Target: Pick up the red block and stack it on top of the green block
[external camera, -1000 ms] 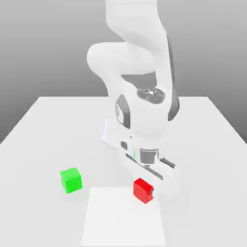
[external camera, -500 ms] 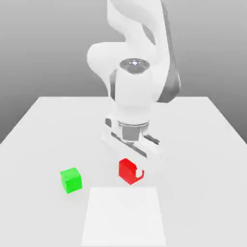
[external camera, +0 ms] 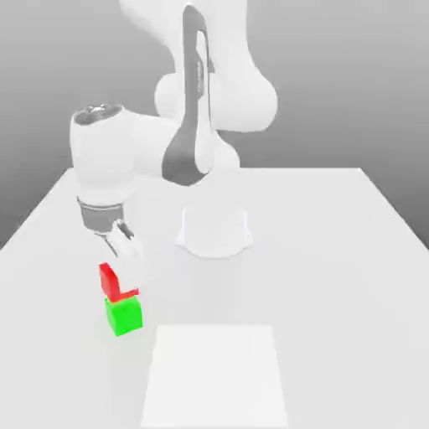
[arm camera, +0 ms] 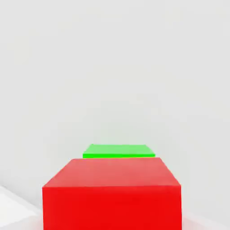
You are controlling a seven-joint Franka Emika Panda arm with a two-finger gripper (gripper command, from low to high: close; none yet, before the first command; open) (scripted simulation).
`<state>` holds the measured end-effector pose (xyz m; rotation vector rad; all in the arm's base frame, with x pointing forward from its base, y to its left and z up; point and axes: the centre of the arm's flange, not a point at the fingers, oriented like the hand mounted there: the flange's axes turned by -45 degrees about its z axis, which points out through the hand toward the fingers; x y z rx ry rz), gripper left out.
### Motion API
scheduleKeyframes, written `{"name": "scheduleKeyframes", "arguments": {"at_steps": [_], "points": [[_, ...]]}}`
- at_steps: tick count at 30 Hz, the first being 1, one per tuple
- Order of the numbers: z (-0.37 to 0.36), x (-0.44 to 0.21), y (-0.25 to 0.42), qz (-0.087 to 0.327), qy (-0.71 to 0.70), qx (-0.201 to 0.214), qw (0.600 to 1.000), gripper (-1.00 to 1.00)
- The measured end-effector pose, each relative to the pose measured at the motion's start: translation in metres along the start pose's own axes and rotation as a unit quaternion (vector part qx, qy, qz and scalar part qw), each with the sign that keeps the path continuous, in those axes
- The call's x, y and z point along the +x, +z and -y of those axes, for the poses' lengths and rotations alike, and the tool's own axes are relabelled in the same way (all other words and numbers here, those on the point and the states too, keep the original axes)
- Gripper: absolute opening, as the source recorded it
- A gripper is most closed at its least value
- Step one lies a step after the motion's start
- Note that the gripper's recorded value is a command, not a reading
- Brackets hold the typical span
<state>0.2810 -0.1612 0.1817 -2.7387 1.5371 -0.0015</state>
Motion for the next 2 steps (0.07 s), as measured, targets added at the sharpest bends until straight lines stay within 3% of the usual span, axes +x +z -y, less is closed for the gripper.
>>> {"name": "scheduleKeyframes", "arguments": {"at_steps": [2], "points": [[0.0021, -0.0011, 0.0000, 0.000, -0.004, 0.000, 1.000, 1.00]]}}
